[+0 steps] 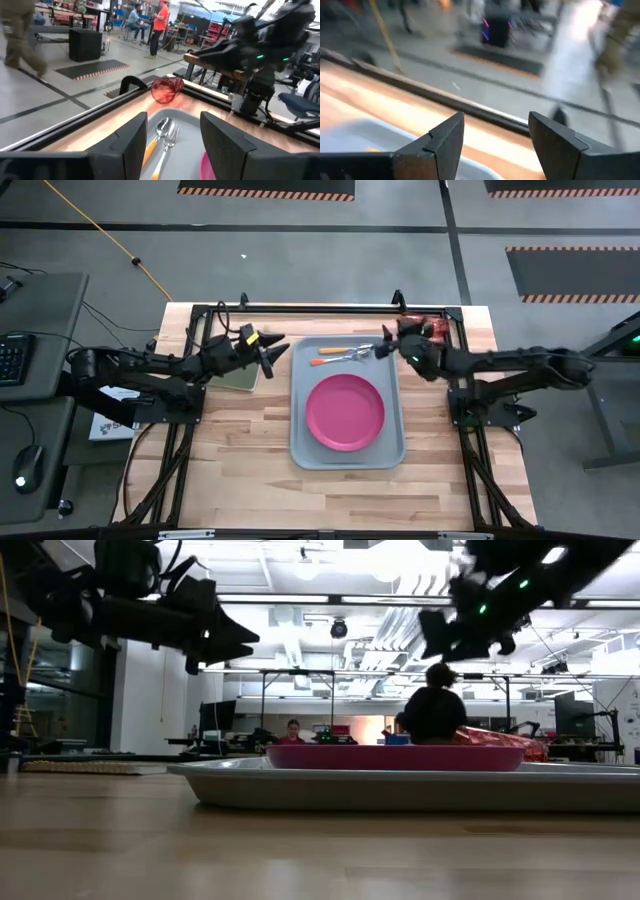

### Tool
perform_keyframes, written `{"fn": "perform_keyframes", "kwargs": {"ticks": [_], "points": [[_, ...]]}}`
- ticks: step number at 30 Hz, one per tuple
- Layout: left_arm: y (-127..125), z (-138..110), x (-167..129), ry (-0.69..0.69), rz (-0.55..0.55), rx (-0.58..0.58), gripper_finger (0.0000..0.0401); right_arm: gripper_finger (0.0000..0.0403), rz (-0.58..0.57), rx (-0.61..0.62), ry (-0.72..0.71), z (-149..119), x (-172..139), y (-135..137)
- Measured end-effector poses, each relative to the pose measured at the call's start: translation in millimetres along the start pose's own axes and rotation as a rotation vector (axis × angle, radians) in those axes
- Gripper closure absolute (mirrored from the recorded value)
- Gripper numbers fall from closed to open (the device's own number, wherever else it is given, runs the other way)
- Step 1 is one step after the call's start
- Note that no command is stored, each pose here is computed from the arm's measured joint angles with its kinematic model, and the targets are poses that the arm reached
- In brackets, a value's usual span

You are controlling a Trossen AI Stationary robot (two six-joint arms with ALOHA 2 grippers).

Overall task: Pick and place plate/cup/fork/spoon on tray
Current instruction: Put the red cup on the gray tray

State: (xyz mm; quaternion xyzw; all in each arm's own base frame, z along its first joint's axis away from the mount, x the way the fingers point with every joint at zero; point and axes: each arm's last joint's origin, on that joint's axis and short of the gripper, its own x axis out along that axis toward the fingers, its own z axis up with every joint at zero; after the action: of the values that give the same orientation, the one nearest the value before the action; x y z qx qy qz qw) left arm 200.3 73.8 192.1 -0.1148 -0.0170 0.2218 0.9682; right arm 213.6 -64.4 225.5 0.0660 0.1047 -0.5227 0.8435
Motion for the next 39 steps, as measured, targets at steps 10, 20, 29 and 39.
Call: {"fn": "perform_keyframes", "kwargs": {"ticks": [10,20,29,39], "points": [[-1.9,3.6,2.1,-0.005,-0.024,0.000,0.0230,0.0188,-0.396,-0.227,0.424,12.1,80.1,-2.7],[-2.1,2.8,2.1,0.005,-0.031,0.001,0.0229,0.0188,-0.533,-0.283,0.614,-24.6,138.7,-7.4],[-3.1,2.6,2.0,0.006,-0.037,0.001,0.0229,0.0188,-0.679,-0.284,0.592,-33.4,146.1,-21.4],[-3.1,2.6,2.0,0.007,-0.037,0.000,0.0229,0.0188,-0.706,-0.321,0.638,-40.1,142.6,-29.8]]}}
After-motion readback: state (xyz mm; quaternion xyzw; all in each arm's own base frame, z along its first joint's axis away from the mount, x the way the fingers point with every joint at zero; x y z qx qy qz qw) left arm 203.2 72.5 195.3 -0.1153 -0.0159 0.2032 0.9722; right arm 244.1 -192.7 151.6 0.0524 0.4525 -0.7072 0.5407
